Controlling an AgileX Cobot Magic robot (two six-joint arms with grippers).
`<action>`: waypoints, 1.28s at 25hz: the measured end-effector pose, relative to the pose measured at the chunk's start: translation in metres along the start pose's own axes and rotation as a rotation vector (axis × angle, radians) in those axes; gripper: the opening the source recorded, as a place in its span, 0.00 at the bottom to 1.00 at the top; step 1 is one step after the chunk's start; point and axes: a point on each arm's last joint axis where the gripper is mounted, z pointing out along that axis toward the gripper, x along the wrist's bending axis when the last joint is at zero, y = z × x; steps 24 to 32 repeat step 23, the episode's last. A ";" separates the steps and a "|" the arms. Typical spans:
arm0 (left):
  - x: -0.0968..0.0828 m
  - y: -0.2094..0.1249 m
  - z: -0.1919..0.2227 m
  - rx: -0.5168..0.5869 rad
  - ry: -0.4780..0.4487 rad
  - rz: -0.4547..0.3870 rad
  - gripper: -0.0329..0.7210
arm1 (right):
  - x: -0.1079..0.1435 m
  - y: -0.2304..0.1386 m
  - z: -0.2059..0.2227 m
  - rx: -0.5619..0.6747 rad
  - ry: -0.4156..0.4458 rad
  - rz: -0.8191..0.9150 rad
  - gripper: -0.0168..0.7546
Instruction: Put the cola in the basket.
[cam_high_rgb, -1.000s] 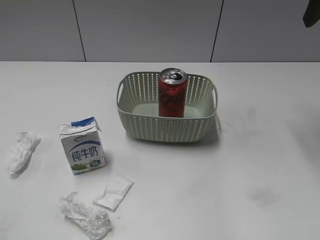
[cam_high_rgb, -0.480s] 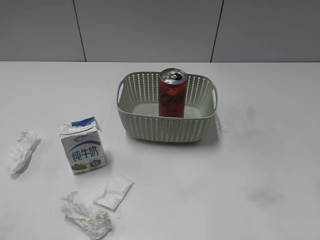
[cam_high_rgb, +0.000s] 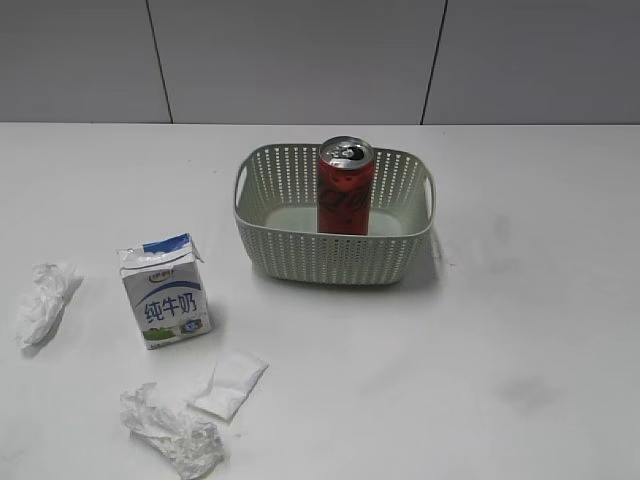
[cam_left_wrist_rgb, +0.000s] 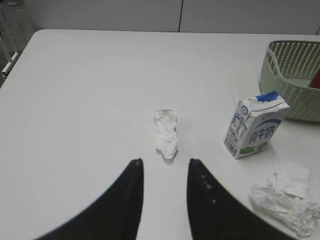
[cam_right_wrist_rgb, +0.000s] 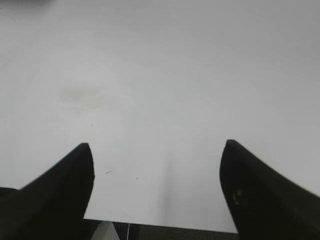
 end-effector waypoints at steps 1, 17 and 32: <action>0.000 0.000 0.000 0.000 0.000 0.000 0.34 | 0.000 -0.007 -0.004 -0.022 -0.001 0.000 0.79; 0.000 0.000 0.000 0.000 0.000 0.000 0.34 | 0.003 -0.074 -0.057 -0.422 -0.020 0.000 0.79; 0.000 0.000 0.000 0.000 0.000 0.000 0.34 | 0.004 -0.083 -0.064 -0.504 -0.024 0.000 0.79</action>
